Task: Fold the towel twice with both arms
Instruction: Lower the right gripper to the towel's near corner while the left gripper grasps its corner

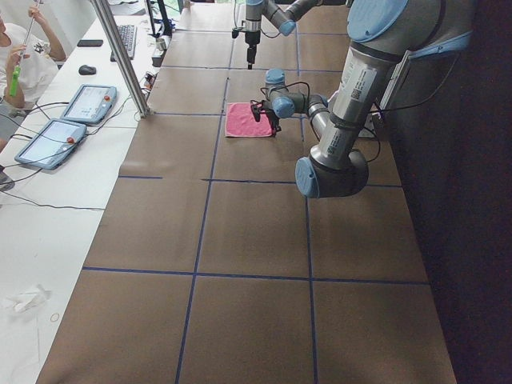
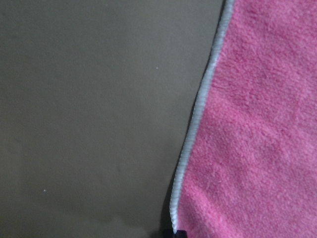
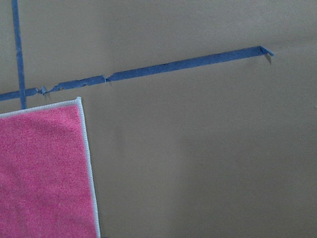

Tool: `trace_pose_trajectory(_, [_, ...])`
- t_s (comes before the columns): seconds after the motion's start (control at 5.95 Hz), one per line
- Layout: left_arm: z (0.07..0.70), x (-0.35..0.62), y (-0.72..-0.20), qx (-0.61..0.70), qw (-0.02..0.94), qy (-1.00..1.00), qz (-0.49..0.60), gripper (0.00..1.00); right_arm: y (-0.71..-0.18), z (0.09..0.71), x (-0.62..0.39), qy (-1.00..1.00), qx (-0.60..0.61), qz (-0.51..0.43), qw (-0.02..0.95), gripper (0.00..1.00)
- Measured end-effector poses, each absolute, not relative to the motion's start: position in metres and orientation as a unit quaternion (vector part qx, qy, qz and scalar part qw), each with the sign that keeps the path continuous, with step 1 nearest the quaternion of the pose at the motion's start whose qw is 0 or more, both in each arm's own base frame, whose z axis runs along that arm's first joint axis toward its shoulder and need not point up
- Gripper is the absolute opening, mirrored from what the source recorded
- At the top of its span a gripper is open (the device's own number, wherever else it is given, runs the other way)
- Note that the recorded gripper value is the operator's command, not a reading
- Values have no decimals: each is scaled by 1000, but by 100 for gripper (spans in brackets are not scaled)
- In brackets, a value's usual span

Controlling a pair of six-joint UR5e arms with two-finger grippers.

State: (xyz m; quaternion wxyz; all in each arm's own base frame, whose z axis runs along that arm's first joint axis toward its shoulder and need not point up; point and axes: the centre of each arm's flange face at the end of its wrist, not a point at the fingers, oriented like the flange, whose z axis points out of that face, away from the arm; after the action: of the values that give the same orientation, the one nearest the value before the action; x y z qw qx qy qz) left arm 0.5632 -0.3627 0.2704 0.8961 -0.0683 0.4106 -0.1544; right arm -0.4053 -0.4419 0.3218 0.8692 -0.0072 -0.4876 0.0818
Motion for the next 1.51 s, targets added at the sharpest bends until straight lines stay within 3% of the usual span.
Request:
trace_pose_trajectory(0.5, [264,554,-371,-65,892,418,-160,0,-381,291,-490,-483,-40,152,861,97])
trace_pose_trajectory(0.84, [265,553,-372,-66,892,418,-161,0,-341,284,-532,-476,-41,172,861,69])
trace_pose_trajectory(1.01, [265,553,-372,-66,892,418,-161,0,-329,286,-543,-469,-39,173,865,61])
trace_pose_trajectory(1.51, [265,553,-372,-65,892,418,-160,0,-326,296,-559,-448,-36,177,876,51])
